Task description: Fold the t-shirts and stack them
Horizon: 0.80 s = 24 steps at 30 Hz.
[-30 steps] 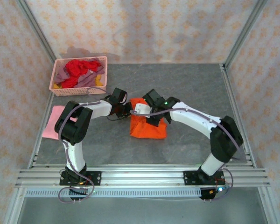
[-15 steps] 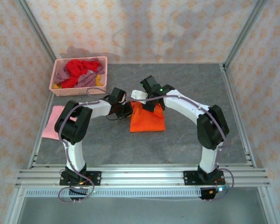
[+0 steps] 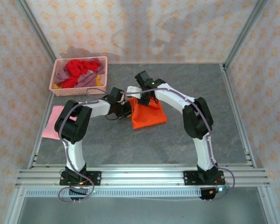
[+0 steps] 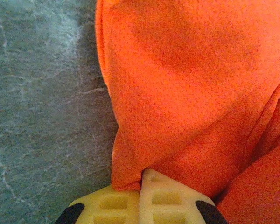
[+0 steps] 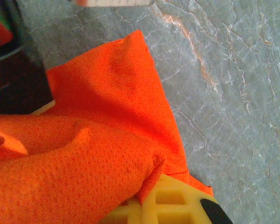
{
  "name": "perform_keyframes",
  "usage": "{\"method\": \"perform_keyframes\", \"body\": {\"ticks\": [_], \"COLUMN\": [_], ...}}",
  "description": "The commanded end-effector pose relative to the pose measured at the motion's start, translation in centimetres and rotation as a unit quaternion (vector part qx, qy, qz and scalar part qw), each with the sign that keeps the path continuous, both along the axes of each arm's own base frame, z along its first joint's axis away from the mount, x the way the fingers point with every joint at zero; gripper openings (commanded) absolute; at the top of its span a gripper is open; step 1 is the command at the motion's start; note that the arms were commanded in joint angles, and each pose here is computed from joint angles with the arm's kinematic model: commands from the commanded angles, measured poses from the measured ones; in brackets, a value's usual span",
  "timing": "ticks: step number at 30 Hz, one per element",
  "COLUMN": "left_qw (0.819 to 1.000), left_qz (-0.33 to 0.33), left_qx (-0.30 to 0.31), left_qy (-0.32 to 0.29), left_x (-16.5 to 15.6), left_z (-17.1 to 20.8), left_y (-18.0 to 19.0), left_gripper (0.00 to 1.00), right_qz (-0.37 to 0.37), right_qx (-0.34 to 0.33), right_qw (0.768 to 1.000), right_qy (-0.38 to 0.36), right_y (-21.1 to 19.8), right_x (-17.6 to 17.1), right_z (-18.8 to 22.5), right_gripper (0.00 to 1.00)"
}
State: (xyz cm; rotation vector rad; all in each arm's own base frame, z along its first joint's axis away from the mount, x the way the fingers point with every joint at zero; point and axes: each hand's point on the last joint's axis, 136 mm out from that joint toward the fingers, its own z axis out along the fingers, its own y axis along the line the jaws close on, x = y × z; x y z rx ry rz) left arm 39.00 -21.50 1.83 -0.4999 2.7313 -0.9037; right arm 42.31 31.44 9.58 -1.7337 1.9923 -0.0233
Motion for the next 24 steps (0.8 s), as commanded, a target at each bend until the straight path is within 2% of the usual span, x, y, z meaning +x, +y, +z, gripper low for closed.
{"method": "perform_keyframes", "body": {"ticks": [1,11,14,16,19,21,24], "left_qw": [0.998,0.997,0.997,0.997,0.997,0.997,0.997], "left_qz": [-0.010,-0.007,-0.007,-0.005,-0.003,-0.002,0.000], "left_qx": [0.032,0.030,0.030,0.031,0.033,0.034,0.035], "left_qy": [0.062,0.065,0.065,0.065,0.065,0.064,0.063], "left_x": [-3.0,-2.8,-2.8,-2.8,-2.8,-2.9,-2.9], "left_z": [-4.1,-4.4,-4.5,-4.4,-4.3,-4.2,-4.0], "left_y": [1.1,1.2,1.3,1.3,1.5,1.6,1.8], "left_gripper": [0.00,0.00,0.00,0.00,0.00,0.00,0.00], "right_qz": [0.003,-0.014,-0.016,-0.020,-0.025,-0.033,-0.045], "right_qx": [0.011,0.048,0.053,0.055,0.065,0.073,0.083], "right_qw": [1.000,0.999,0.998,0.998,0.997,0.996,0.994], "right_qy": [-0.009,-0.019,-0.019,-0.018,-0.020,-0.030,-0.046], "right_y": [0.5,1.7,2.1,2.3,2.4,2.2,1.6], "right_x": [1.2,3.4,3.8,4.1,4.2,4.5,4.7], "right_z": [0.2,-1.2,-2.0,-2.3,-1.9,-1.0,0.6], "right_gripper": [0.02,0.05,0.10,0.23,0.50,0.64,0.72]}}
